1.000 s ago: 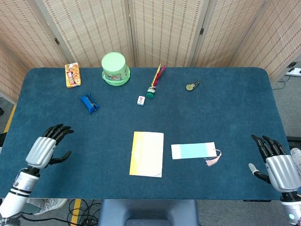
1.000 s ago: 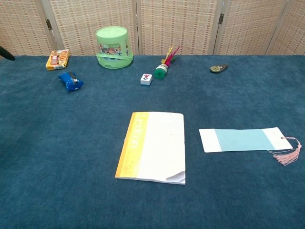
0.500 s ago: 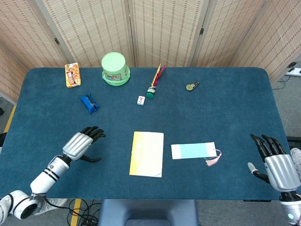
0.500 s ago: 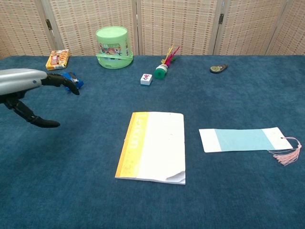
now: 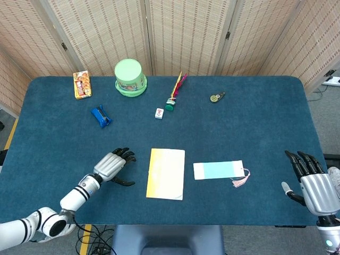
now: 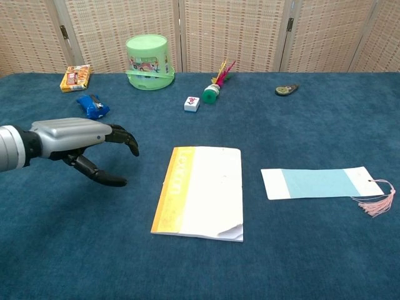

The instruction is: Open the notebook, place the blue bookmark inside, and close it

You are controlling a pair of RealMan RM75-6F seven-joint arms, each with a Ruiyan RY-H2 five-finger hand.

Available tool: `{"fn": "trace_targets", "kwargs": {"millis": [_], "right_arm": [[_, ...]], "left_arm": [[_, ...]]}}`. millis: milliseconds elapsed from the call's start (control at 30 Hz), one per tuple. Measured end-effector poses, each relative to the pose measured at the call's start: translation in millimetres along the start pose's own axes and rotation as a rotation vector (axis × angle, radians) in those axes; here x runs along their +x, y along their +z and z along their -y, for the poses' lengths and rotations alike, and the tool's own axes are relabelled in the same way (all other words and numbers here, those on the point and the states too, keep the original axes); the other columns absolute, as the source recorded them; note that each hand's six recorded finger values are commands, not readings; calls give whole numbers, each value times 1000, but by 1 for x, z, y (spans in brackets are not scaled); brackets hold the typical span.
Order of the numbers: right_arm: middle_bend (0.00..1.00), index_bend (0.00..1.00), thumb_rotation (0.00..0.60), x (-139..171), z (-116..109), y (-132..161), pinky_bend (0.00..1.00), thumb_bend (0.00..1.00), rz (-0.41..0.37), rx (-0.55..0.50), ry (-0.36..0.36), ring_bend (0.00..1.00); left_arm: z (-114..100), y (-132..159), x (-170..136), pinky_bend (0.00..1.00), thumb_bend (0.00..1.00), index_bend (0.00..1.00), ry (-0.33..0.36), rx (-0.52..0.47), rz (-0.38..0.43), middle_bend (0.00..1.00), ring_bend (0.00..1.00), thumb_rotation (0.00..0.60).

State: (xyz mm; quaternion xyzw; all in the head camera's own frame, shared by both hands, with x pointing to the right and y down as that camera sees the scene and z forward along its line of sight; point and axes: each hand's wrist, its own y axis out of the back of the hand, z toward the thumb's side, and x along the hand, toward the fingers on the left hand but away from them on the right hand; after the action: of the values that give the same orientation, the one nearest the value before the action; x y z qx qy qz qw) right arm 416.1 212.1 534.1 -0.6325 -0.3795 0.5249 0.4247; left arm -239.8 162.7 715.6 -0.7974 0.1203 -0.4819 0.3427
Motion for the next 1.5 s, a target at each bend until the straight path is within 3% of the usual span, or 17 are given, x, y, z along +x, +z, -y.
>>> {"fn": "trace_targets", "kwargs": {"millis": [300,500,900,1500], "right_arm": [[172,8,600,-2,2,-1,167,247,0,-3,5,109],[172,8,600,-2,2,-2,167,249,5,-1,6,107],[172,9,600,-2,0,-5,167,249,13,-2,6,102],[172,9,600,0,-2,-6,167,249,21,-11,-1,101]], "left_arm": [[12,18,16,152,133,256,15,45,19,145,63,187],[23,26,21,152,133,257,-4,59,28,135,63,190],[27,43,25,152,133,260,25,48,54,133,62,188],[32,43,28,152,133,262,42,82,38,129,62,188]]}}
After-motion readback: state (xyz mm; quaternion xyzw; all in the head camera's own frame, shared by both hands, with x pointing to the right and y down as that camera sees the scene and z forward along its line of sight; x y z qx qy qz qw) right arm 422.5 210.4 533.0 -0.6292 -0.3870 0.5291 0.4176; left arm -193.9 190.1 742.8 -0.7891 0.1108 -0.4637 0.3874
